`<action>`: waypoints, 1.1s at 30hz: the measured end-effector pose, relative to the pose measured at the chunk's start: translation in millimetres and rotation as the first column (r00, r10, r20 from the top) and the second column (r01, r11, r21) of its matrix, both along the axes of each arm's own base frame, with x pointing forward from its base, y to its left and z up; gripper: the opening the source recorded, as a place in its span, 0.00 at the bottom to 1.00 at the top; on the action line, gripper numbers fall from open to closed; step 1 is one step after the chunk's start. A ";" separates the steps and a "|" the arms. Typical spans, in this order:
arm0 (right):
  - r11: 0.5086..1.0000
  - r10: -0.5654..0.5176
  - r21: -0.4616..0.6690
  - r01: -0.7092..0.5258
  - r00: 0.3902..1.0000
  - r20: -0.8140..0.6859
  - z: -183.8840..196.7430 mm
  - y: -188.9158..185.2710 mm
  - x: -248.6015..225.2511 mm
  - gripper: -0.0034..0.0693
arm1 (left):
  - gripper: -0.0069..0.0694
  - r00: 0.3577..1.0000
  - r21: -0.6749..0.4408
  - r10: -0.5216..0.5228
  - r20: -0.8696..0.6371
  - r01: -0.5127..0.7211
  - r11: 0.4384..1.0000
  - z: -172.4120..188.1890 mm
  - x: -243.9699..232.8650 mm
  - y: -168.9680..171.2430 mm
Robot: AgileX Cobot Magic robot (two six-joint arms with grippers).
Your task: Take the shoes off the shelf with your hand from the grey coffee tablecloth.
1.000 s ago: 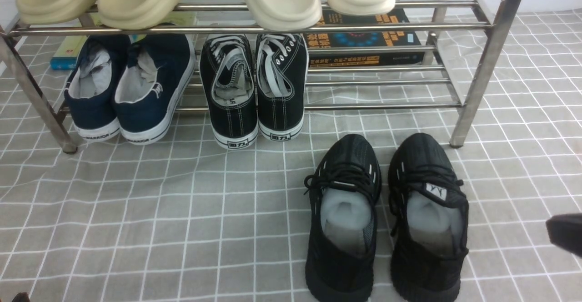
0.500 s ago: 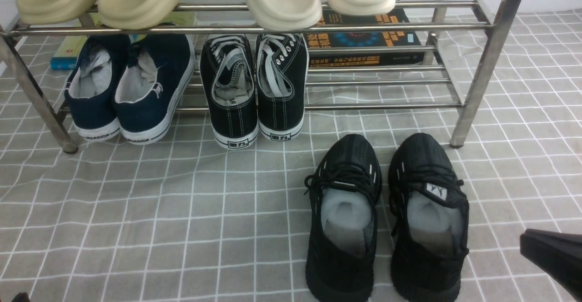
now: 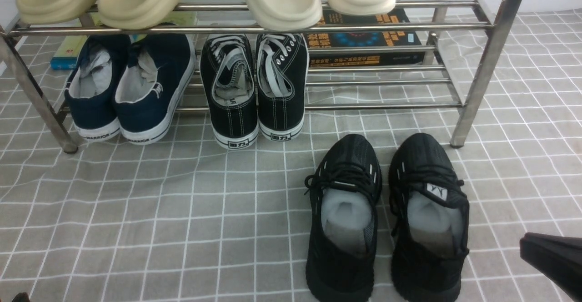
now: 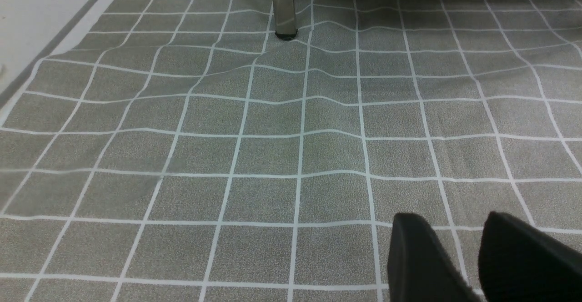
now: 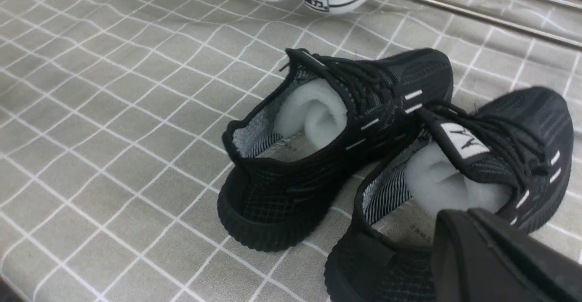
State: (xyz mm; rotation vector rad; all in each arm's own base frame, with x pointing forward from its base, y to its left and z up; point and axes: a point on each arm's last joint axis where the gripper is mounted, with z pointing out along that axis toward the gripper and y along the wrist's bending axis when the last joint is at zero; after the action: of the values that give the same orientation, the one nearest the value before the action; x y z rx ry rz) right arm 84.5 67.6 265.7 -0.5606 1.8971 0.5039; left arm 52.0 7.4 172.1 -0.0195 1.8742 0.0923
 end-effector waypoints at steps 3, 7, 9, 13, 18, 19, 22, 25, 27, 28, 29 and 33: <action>1.000 -0.020 -0.012 0.020 0.999 0.039 -4.4 -7.4 -3.2 0.05 | 0.40 1.000 0.000 0.000 0.000 0.000 1.000 0.0 0.0 0.0; 0.991 -0.127 -0.024 0.129 0.989 0.074 -25.0 -25.4 -10.3 0.05 | 0.40 1.000 0.000 0.000 0.000 0.000 1.000 0.0 0.0 0.0; 0.973 -0.229 -0.021 0.232 0.969 0.094 -45.9 -38.4 -17.9 0.05 | 0.40 1.000 0.000 0.000 0.000 0.000 1.000 0.0 0.0 0.0; 0.923 -0.383 0.013 0.385 0.912 0.149 -69.8 -53.0 -28.9 0.05 | 0.40 1.000 0.000 0.000 0.000 0.000 1.000 0.0 0.0 0.0; 0.857 -0.509 -0.008 0.515 0.850 0.132 -90.0 -61.7 -31.7 0.05 | 0.40 1.000 0.000 0.000 0.000 0.000 1.000 0.0 0.0 0.0; 0.857 -0.509 -0.010 0.515 0.850 0.133 -90.0 -61.7 -31.7 0.05 | 0.40 1.000 0.000 0.000 0.000 0.000 1.000 0.0 0.0 0.0; 0.836 -0.540 -0.041 0.548 0.832 0.127 -91.8 -64.4 -32.1 0.06 | 0.40 1.000 0.000 0.000 0.000 0.000 1.000 0.0 0.0 0.0; 0.829 -0.544 -0.067 0.555 0.829 0.130 -91.8 -65.6 -32.6 0.06 | 0.40 1.000 0.000 0.000 0.000 0.000 1.000 0.0 0.0 0.0; 0.822 -0.555 -0.067 0.566 0.821 0.130 -91.8 -66.3 -32.5 0.06 | 0.40 1.000 0.001 0.000 0.000 0.000 1.000 0.0 0.0 0.0; 0.822 -0.555 -0.067 0.566 0.821 0.130 -91.8 -66.3 -32.5 0.07 | 0.40 1.000 0.001 0.000 0.000 0.000 1.000 0.0 0.0 0.0; 0.811 -0.572 -0.063 0.582 0.811 0.127 -91.8 -67.1 -32.5 0.07 | 0.40 1.000 0.001 0.000 0.000 0.000 1.000 0.0 0.0 0.0; 0.796 -0.594 -0.054 0.603 0.795 0.121 -91.8 -68.2 -32.5 0.07 | 0.40 1.000 0.001 0.000 0.000 0.000 1.000 0.0 0.0 0.0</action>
State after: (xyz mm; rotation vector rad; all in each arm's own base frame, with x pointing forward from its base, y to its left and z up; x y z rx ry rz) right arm 52.0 -0.5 173.8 -0.0108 1.8801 -0.0304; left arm 52.0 7.4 172.1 -0.0189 1.8741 0.0932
